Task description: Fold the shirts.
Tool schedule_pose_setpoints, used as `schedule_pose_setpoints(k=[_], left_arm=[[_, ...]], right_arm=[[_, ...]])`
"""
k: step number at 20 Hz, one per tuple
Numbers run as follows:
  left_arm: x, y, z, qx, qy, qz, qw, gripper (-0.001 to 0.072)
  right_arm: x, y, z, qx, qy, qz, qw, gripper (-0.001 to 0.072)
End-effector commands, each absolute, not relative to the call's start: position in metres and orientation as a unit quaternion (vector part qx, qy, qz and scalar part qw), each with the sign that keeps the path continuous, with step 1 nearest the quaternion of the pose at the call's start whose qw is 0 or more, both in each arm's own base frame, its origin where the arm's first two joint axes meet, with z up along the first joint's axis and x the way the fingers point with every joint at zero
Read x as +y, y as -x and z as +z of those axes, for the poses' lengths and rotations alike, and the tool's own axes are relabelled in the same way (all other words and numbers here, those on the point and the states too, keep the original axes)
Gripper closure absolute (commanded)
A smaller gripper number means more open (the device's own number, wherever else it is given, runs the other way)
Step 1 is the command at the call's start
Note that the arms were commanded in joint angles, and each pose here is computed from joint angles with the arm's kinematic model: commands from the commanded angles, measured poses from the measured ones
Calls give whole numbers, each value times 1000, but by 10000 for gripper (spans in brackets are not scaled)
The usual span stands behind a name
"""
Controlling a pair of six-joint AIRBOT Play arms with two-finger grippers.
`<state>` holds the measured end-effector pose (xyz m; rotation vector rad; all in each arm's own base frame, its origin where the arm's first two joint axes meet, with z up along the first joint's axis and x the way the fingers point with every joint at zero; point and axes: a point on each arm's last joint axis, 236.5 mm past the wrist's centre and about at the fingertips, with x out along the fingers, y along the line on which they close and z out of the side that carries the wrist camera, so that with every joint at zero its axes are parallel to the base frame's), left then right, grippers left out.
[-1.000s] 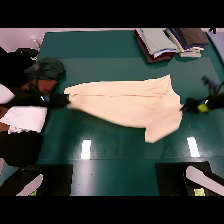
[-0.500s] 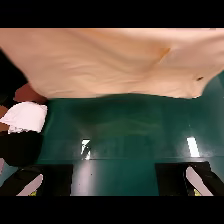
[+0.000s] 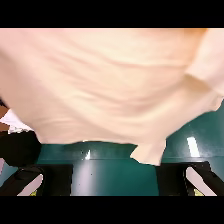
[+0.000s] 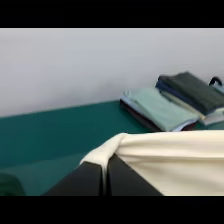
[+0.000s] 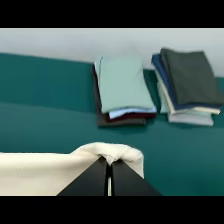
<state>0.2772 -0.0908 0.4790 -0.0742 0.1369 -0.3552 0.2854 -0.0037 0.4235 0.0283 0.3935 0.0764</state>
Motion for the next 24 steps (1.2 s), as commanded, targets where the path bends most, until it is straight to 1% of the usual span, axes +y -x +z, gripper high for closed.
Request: schedule_pose_setpoints(k=[1,3,5,7,8,9,11,14,16,17,20,22,24], left_arm=[[-91,-346,347,233,46,-148,960,683],[-95,-384,258,318,55,-135,937,683],[-96,-414,179,379,69,-117,915,683],[-94,-444,115,419,82,-99,899,683],[-91,-458,87,438,99,-89,889,683],[-86,-470,66,450,119,-77,881,683],[-73,-492,38,454,164,-60,874,683],[-72,-512,36,438,171,-88,878,683],[-75,-513,42,436,153,-105,880,683],[-78,-506,40,451,151,-111,873,683],[-87,-470,17,517,105,-156,835,683],[-91,-446,-1,553,84,-181,809,683],[-91,-434,-19,572,89,-178,796,683]], right_arm=[[-9,-335,326,340,-62,65,936,699],[-5,-367,253,428,-88,85,895,699],[0,-393,176,505,-114,96,850,699],[1,-413,105,562,-139,96,810,699],[-1,-424,78,576,-149,91,798,699],[-3,-436,56,584,-157,87,791,699],[-7,-461,30,575,-167,76,797,699],[-9,-497,30,549,-160,75,817,699],[-9,-508,48,535,-152,81,827,699],[-5,-505,53,538,-136,91,827,699],[-16,-470,40,582,-93,71,805,699],[-14,-446,24,600,-95,65,792,699],[-12,-428,8,609,-99,60,785,698]])
